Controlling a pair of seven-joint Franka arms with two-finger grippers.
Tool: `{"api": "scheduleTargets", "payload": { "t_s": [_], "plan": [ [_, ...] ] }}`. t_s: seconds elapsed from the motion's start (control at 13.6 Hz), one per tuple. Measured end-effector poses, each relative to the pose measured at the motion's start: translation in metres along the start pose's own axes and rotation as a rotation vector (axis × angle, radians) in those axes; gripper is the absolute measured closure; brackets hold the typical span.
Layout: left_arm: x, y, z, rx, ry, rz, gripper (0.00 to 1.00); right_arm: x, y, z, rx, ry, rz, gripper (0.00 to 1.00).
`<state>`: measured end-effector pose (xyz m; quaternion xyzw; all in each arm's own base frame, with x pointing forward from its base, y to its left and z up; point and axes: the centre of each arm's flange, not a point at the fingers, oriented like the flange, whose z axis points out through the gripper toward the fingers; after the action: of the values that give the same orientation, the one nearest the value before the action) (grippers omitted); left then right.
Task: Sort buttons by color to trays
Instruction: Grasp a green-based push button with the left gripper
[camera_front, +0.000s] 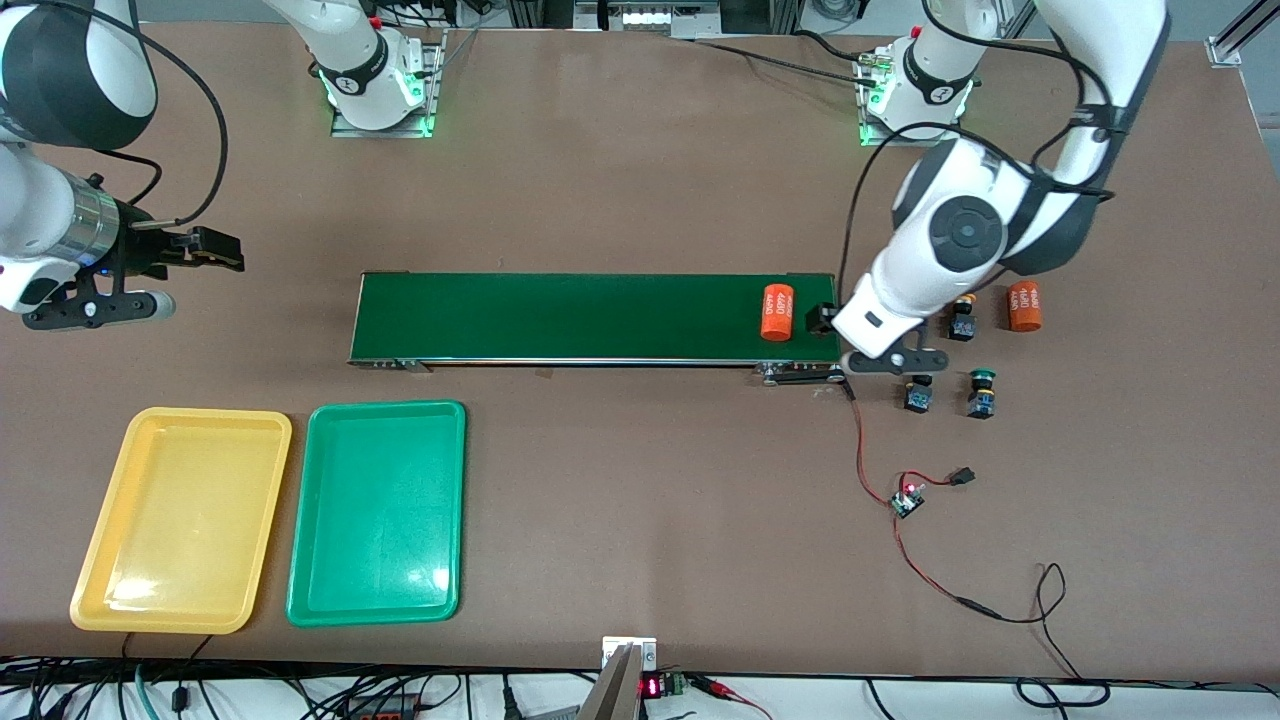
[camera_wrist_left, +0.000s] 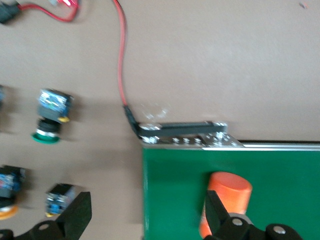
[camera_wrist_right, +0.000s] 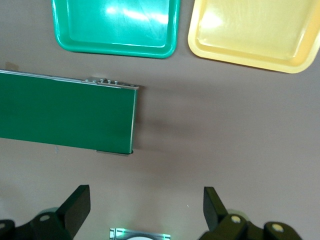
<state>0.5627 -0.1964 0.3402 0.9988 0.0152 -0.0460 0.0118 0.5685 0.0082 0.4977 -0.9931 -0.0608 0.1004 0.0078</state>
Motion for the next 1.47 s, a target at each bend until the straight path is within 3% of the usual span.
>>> {"api": "scheduleTargets", "payload": {
  "t_s": [0.22,0.44,0.66,1.1,1.32,1.47],
  "plan": [
    [0.022,-0.059,0.001,0.016,0.003,0.067,0.0,-0.006,-0.004,0.02,0.058,0.065,0.013,0.0],
    [0.043,-0.112,0.016,0.014,0.013,0.136,0.0,-0.019,-0.007,0.027,0.079,0.073,0.02,0.0],
    [0.058,-0.119,0.06,-0.004,0.032,0.185,0.0,-0.021,-0.01,0.027,0.117,0.077,0.028,0.0],
    [0.066,-0.142,0.156,0.004,0.031,0.248,0.0,-0.022,-0.01,0.03,0.122,0.068,0.029,0.0],
    [0.06,-0.144,0.17,0.006,0.002,0.25,0.12,-0.022,-0.01,0.03,0.122,0.066,0.029,0.0],
    [0.058,-0.144,0.162,0.014,-0.023,0.251,0.36,-0.022,-0.01,0.03,0.122,0.065,0.029,0.0]
  ]
}}
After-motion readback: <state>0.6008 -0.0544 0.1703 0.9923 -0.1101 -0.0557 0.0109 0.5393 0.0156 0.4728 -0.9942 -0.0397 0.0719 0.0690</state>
